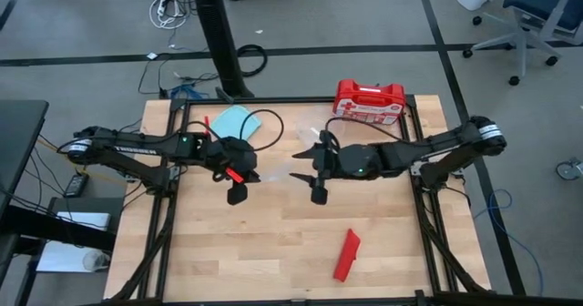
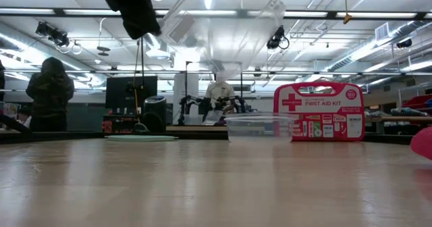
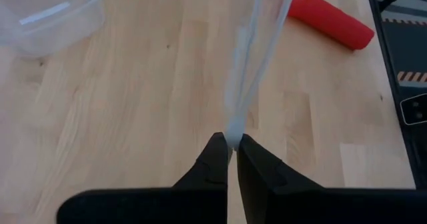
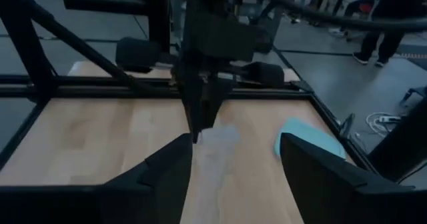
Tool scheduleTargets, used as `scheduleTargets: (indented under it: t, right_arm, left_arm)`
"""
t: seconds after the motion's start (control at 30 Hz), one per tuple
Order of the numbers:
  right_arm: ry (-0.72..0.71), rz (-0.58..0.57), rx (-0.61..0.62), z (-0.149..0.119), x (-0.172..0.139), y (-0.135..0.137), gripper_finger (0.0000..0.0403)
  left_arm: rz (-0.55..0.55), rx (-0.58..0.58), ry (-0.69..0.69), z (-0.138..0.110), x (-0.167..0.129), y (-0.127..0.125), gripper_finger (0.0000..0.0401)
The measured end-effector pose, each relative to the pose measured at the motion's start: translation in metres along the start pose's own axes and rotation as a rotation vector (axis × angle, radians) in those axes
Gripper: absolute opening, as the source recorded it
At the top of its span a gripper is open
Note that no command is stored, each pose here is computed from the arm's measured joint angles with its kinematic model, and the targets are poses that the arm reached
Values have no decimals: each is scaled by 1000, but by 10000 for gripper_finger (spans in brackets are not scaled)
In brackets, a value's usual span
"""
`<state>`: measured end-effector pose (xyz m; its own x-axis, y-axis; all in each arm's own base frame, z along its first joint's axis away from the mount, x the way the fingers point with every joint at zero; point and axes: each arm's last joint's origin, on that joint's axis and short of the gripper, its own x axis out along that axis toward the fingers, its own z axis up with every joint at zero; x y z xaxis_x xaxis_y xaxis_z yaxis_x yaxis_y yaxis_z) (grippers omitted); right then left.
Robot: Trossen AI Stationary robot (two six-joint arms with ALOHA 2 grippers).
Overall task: Roll bandage
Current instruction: Open the transparent zip bag
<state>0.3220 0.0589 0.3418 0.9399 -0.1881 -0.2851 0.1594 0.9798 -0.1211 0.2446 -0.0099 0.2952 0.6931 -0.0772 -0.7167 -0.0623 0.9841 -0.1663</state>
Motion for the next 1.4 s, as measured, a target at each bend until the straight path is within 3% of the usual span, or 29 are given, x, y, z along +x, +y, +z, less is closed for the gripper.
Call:
scheduleTargets:
  t: [0.17,0.33,0.6,0.77,0.93,1.13,1.27,1.4]
  right_arm:
    - [-21,19,8,-5,19,0,221]
    - [-44,16,-38,-14,40,5,186]
    - [6,9,-65,-21,45,4,15]
    - [2,11,-58,-19,43,3,8]
    - [14,12,-57,-20,42,4,5]
    - [11,18,-37,-27,36,4,3]
    - [-60,19,3,-35,26,2,2]
    - [-149,30,53,-49,14,-2,1]
  left_arm:
    - [5,-5,2,0,0,0,17]
    - [22,-3,7,0,3,0,17]
    - [20,12,-2,1,4,-1,17]
    - [19,60,-15,2,4,-1,33]
    - [65,81,-49,4,1,0,98]
    - [57,95,-229,16,-15,-8,163]
    - [108,168,-339,21,-23,-20,173]
    - [81,216,-478,20,-19,-36,173]
